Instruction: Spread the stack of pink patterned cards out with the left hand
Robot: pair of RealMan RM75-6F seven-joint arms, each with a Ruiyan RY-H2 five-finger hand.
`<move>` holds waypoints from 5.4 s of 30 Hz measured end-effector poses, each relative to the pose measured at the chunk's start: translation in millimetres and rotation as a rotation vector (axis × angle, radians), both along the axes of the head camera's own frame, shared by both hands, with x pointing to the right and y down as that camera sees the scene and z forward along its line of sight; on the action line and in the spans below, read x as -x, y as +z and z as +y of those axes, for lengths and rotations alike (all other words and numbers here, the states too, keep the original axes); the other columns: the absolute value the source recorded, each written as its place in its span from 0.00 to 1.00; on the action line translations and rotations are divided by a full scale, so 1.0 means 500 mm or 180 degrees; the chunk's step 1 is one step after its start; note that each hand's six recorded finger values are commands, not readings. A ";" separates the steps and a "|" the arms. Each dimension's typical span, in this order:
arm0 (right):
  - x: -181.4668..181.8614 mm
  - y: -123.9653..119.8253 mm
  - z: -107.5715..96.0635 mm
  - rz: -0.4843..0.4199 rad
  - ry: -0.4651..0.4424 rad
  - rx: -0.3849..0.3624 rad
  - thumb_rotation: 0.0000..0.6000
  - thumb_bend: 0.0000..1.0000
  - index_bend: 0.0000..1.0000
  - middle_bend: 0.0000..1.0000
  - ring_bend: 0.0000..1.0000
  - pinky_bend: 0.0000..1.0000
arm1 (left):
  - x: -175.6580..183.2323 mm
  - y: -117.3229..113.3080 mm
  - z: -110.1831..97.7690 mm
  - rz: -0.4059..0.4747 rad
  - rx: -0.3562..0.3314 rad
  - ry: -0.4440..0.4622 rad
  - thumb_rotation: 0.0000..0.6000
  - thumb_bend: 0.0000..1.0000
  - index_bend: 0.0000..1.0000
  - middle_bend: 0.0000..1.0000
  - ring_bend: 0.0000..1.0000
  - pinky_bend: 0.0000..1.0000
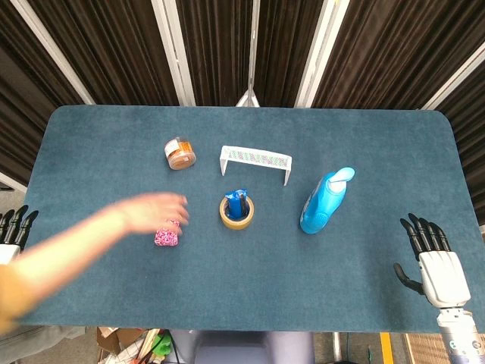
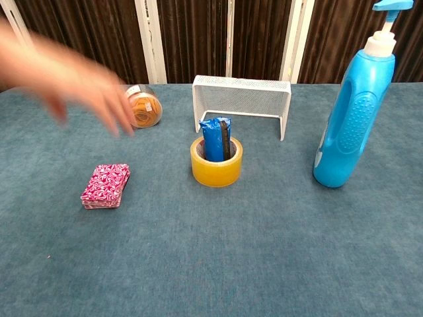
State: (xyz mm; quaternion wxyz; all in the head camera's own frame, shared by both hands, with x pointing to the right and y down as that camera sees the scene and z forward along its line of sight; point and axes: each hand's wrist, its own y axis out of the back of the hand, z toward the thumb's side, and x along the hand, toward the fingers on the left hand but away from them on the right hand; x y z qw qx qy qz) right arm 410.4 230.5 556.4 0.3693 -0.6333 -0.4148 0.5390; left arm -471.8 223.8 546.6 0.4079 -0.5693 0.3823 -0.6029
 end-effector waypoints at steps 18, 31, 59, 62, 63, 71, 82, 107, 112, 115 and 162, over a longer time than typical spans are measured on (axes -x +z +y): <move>-0.001 0.000 -0.001 -0.0012 0.0009 0.0007 1.00 0.36 0.00 0.00 0.00 0.09 | -0.028 0.040 -0.027 -0.0091 0.0355 0.0085 1.00 0.05 0.00 0.00 0.00 0.00; -0.004 -0.004 0.000 -0.0075 0.0039 0.0023 1.00 0.36 0.00 0.00 0.00 0.09 | -0.221 0.194 -0.133 -0.0266 0.1078 0.0488 1.00 0.16 0.02 0.00 0.00 0.00; -0.005 -0.005 -0.002 -0.0142 0.0064 0.0045 1.00 0.36 0.00 0.00 0.00 0.09 | -0.463 0.329 -0.148 -0.0295 0.1538 0.0712 1.00 0.30 0.22 0.00 0.00 0.00; -0.005 -0.006 -0.001 -0.0148 0.0066 0.0042 1.00 0.36 0.00 0.00 0.00 0.09 | -0.460 0.335 -0.146 -0.0333 0.1558 0.0702 1.00 0.37 0.34 0.00 0.00 0.00; -0.005 -0.006 -0.001 -0.0150 0.0067 0.0040 1.00 0.36 0.00 0.00 0.00 0.09 | -0.460 0.336 -0.146 -0.0329 0.1556 0.0694 1.00 0.38 0.37 0.00 0.00 0.00; -0.005 -0.006 -0.001 -0.0153 0.0067 0.0042 1.00 0.36 0.00 0.00 0.00 0.09 | -0.475 0.322 -0.158 -0.0124 0.1378 0.0696 1.00 0.45 0.49 0.00 0.00 0.00; -0.006 -0.007 -0.001 -0.0151 0.0068 0.0037 1.00 0.36 0.00 0.00 0.00 0.09 | -0.418 0.266 -0.184 -0.0089 0.1153 0.0668 1.00 0.45 0.49 0.00 0.00 0.00; -0.005 -0.006 0.000 -0.0149 0.0081 0.0039 1.00 0.36 0.00 0.00 0.00 0.09 | -0.235 0.300 -0.125 -0.0451 0.1568 0.0416 1.00 0.18 0.03 0.00 0.00 0.00; -0.004 -0.007 0.001 -0.0154 0.0075 0.0032 1.00 0.36 0.00 0.00 0.00 0.09 | -0.237 0.291 -0.129 -0.0533 0.1651 0.0410 1.00 0.17 0.00 0.00 0.00 0.00; -0.004 -0.007 0.001 -0.0155 0.0077 0.0029 1.00 0.36 0.00 0.00 0.00 0.09 | -0.245 0.283 -0.134 -0.0497 0.1672 0.0383 1.00 0.17 0.00 0.00 0.00 0.00; -0.003 -0.008 0.001 -0.0251 0.0092 0.0077 1.00 0.36 0.00 0.00 0.00 0.09 | -0.515 0.353 -0.177 -0.0144 0.1604 0.0561 1.00 0.42 0.53 0.00 0.00 0.00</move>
